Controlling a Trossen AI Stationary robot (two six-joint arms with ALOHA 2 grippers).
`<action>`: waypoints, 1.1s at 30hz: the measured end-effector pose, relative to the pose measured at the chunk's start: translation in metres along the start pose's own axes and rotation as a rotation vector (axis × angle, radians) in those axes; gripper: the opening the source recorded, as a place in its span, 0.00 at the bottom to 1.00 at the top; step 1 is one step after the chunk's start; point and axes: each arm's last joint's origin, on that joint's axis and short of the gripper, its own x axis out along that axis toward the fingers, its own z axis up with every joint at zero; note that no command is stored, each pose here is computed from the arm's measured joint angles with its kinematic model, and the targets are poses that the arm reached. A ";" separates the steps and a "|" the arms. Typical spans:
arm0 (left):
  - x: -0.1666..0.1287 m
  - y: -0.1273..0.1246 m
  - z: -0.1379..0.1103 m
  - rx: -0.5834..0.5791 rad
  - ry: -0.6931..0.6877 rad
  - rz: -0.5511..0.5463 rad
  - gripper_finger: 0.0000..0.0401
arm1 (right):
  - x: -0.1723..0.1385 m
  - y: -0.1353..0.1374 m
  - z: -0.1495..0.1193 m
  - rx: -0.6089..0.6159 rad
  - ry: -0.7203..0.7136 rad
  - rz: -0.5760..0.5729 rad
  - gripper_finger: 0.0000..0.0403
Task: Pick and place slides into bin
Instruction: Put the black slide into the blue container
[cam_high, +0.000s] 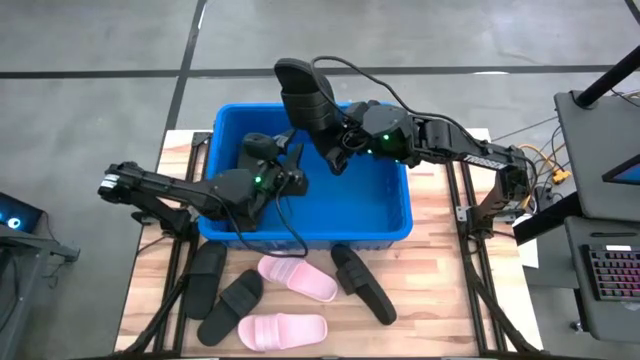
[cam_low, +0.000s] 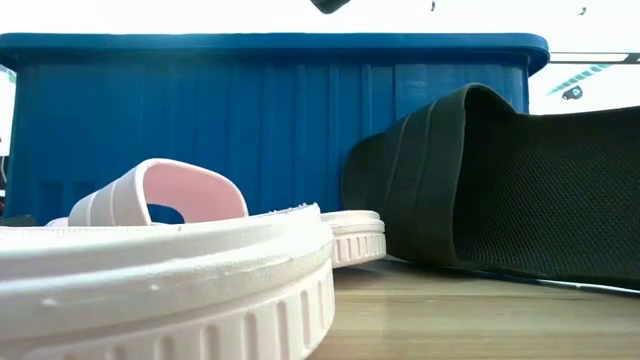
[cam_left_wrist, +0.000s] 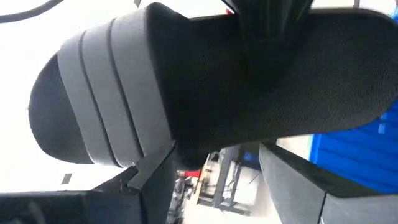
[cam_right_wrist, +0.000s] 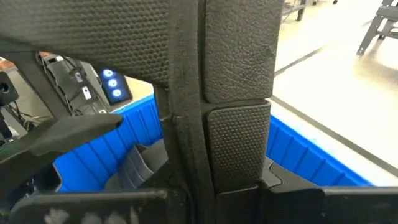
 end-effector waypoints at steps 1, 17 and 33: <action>0.000 -0.001 0.000 0.005 0.007 0.002 0.53 | 0.000 0.000 0.000 0.004 0.000 0.000 0.16; 0.005 0.013 0.001 -0.103 0.018 0.047 0.44 | 0.001 0.002 -0.002 0.040 0.025 0.048 0.16; 0.016 0.017 -0.003 -0.080 0.036 0.065 0.43 | 0.005 0.005 -0.009 0.078 0.068 0.106 0.16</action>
